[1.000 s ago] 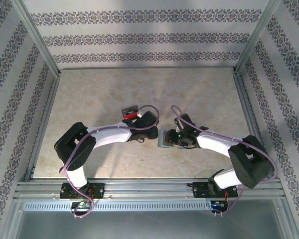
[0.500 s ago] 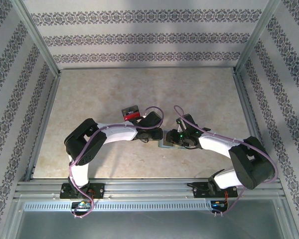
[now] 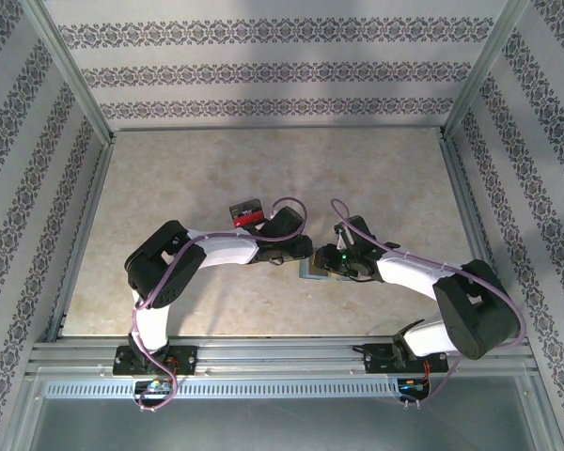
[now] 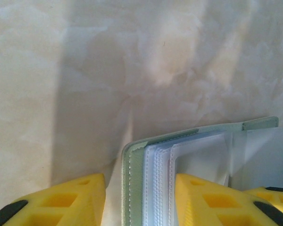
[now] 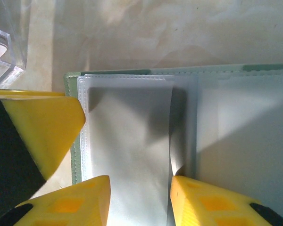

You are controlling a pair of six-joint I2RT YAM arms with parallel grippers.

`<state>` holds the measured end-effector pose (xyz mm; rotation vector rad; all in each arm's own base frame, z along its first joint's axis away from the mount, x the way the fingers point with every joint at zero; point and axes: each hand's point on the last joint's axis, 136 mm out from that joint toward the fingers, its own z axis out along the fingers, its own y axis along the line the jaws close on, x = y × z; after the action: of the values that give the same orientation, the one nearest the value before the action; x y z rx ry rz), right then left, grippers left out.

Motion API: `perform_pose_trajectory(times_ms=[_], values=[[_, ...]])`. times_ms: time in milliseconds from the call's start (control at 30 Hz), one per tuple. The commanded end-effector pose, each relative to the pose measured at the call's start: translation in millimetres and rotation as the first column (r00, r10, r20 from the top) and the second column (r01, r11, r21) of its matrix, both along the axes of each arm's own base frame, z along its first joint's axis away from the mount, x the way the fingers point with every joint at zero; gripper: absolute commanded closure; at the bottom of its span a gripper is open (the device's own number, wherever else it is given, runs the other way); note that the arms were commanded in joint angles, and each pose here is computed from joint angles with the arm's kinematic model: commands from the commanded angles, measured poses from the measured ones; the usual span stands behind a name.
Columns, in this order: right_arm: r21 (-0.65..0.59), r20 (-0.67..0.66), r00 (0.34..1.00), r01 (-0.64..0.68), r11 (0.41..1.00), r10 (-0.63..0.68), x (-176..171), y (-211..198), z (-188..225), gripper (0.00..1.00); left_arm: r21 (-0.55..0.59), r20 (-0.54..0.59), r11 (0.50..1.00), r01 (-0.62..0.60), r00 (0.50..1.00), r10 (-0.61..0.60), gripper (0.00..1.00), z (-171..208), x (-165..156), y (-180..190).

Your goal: Take the credit cards out of the card holder

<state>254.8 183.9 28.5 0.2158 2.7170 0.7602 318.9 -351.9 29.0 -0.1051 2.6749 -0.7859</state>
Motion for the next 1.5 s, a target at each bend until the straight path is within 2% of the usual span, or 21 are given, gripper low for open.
perform_pose_trajectory(times_ms=[0,167,567,867,1133,1333,1467], values=[[-0.020,-0.036,0.999,0.027,0.999,-0.028,-8.0,-8.9,-7.7,0.60,-0.087,0.005,0.996,-0.022,1.000,0.022,0.62,-0.1,6.6,-6.0],[-0.011,-0.031,0.999,0.029,1.000,-0.029,-6.4,-8.6,-6.1,0.60,-0.159,0.039,0.987,-0.022,0.999,0.029,0.72,8.5,9.2,-10.8],[0.013,-0.037,0.998,0.045,0.999,-0.044,-3.5,-9.3,-8.5,0.60,-0.334,0.109,0.941,0.050,0.994,-0.015,0.74,32.2,12.8,-37.0],[0.027,-0.025,0.999,0.049,0.998,-0.048,-1.4,-8.0,-3.3,0.60,-0.320,0.090,0.947,0.034,0.996,-0.005,0.82,26.7,9.6,-31.6],[0.043,0.005,0.999,0.050,0.998,-0.050,-0.6,-8.5,11.2,0.59,-0.276,0.102,0.961,0.029,0.995,-0.001,1.00,27.5,7.8,-22.6],[0.048,0.041,0.998,0.037,0.998,-0.039,0.2,-8.7,28.0,0.59,-0.259,0.152,0.966,0.029,0.988,0.012,1.00,44.2,9.0,-14.3],[0.000,0.065,0.998,0.025,1.000,-0.025,-2.6,-10.4,37.1,0.57,-0.225,0.194,0.974,0.016,0.981,0.028,1.00,56.7,8.1,-2.0]])
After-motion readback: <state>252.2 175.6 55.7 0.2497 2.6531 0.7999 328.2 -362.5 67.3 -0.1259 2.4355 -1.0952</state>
